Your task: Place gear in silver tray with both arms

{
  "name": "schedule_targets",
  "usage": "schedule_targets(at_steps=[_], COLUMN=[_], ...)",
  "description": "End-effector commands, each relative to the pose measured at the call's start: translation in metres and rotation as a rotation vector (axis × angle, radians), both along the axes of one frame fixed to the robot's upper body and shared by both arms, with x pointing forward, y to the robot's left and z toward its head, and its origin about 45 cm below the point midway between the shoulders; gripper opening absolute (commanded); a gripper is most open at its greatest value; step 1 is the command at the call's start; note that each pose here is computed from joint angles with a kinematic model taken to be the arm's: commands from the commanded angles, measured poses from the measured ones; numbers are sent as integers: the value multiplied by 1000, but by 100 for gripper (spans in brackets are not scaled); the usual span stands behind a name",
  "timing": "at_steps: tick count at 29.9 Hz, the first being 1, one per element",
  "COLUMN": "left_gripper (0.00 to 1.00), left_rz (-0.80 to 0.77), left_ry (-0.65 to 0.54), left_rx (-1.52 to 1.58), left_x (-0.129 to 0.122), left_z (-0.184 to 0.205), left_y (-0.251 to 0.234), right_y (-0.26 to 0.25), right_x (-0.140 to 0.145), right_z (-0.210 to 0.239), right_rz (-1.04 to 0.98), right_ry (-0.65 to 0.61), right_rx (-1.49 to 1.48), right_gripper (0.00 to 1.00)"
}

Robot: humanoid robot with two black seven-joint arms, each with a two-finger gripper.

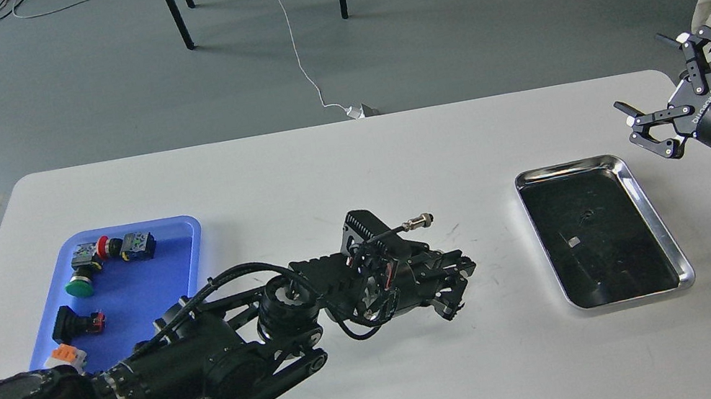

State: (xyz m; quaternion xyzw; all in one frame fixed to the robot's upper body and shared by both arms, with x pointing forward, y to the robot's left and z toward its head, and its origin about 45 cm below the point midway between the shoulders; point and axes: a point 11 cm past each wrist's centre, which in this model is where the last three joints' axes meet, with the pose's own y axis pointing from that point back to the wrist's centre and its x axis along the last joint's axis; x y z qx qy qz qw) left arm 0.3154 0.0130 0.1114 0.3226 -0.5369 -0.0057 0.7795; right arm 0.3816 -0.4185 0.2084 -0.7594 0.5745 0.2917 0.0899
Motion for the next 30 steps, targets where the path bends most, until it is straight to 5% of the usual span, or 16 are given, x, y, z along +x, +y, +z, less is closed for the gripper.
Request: schedule_targets(at_steps=[1,3,7,11,14,22,30], left_gripper=[36,51,62,89,97,98,98], left_rz=[6,13,25,51,98,306,586], left_ry=[-9,-2,8,10,26,50,0], left_rx=[-17,-22,-42,-94,-163,-464,-659], left_x=[0,0,-1,1,9,63,124], left_z=[1,1,0,5,16,88,148], left_y=[0,0,-1,-2,-4,0,92], right_y=[-1,0,1,4,7,27,112], right_x=[2,3,4,10,14,30,24], right_z=[4,5,6,16,21,63,86], right_rz=[-5,-6,-4,6,20,174,525], right_ry=[-12,-17,-18,-41,-51,-133,-214], right_rx=[6,8,10,6,-1,-200,-446], right_gripper=[98,98,98,98,98,98,98])
